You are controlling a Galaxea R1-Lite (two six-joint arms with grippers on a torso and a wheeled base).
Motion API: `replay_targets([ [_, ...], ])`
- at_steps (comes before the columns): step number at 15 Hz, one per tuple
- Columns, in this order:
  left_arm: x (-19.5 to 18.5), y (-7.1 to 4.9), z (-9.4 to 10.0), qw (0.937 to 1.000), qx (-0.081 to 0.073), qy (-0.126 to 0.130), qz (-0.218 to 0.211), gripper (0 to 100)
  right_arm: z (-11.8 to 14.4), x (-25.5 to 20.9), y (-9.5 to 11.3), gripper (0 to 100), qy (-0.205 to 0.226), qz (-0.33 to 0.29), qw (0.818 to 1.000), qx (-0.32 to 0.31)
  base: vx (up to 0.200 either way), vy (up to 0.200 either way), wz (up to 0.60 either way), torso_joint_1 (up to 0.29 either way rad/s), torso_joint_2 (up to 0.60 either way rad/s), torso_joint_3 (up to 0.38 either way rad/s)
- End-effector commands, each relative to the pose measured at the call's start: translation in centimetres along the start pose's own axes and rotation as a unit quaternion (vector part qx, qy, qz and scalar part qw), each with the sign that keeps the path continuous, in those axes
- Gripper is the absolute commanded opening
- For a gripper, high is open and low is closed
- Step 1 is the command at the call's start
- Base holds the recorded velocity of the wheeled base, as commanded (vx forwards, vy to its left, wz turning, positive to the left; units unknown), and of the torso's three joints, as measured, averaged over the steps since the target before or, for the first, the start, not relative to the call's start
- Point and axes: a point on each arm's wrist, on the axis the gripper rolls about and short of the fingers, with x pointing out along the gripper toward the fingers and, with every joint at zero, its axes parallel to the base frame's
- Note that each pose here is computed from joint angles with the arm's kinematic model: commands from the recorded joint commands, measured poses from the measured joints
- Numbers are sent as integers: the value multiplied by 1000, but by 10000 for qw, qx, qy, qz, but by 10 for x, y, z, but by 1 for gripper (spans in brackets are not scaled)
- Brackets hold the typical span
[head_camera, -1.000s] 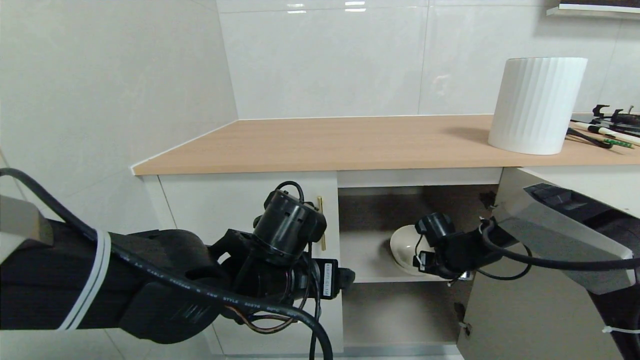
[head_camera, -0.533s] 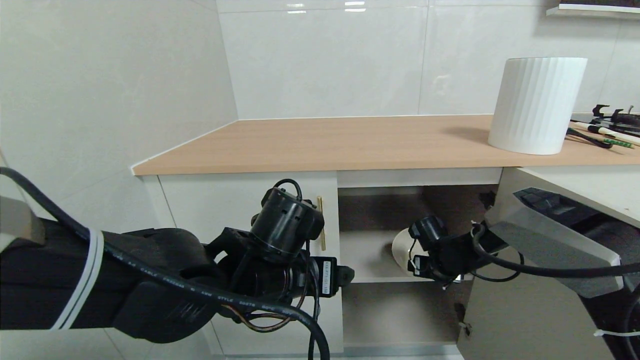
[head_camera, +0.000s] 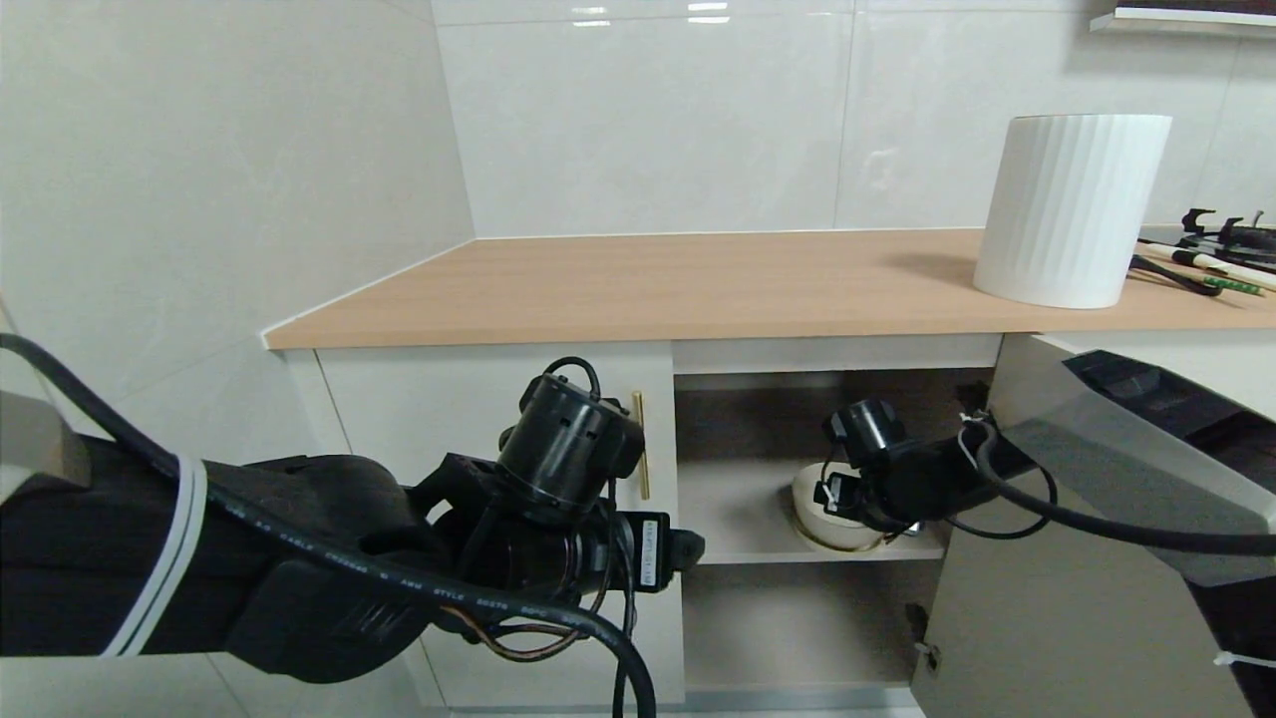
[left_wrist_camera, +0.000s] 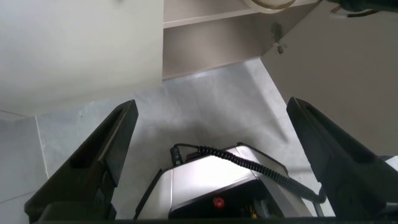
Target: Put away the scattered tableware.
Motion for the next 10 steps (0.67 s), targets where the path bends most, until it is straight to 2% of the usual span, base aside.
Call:
replay_targets([
  [1, 0, 0, 0, 10000, -2, -7, -3, 100, -2, -34, 5, 100, 54, 296, 9995, -124, 0, 0, 0, 0, 0, 0],
  [3, -1, 0, 1, 10000, -5, -20, -10, 100, -21, -41, 11, 100, 350, 451, 9973, -460, 0, 0, 0, 0, 0, 0],
  [6, -2, 1, 2, 10000, -23, -39, -2, 100, -45, -24, 8, 100, 674, 270, 9901, -1201, 0, 0, 0, 0, 0, 0],
  [8, -2, 1, 2, 10000, -23, -39, -2, 100, -53, -10, 9, 100, 817, 117, 9882, -1294, 0, 0, 0, 0, 0, 0],
  [10, -2, 1, 2, 10000, -23, -39, -2, 100, -50, 2, 3, 100, 994, -267, 9856, -1343, 0, 0, 0, 0, 0, 0],
])
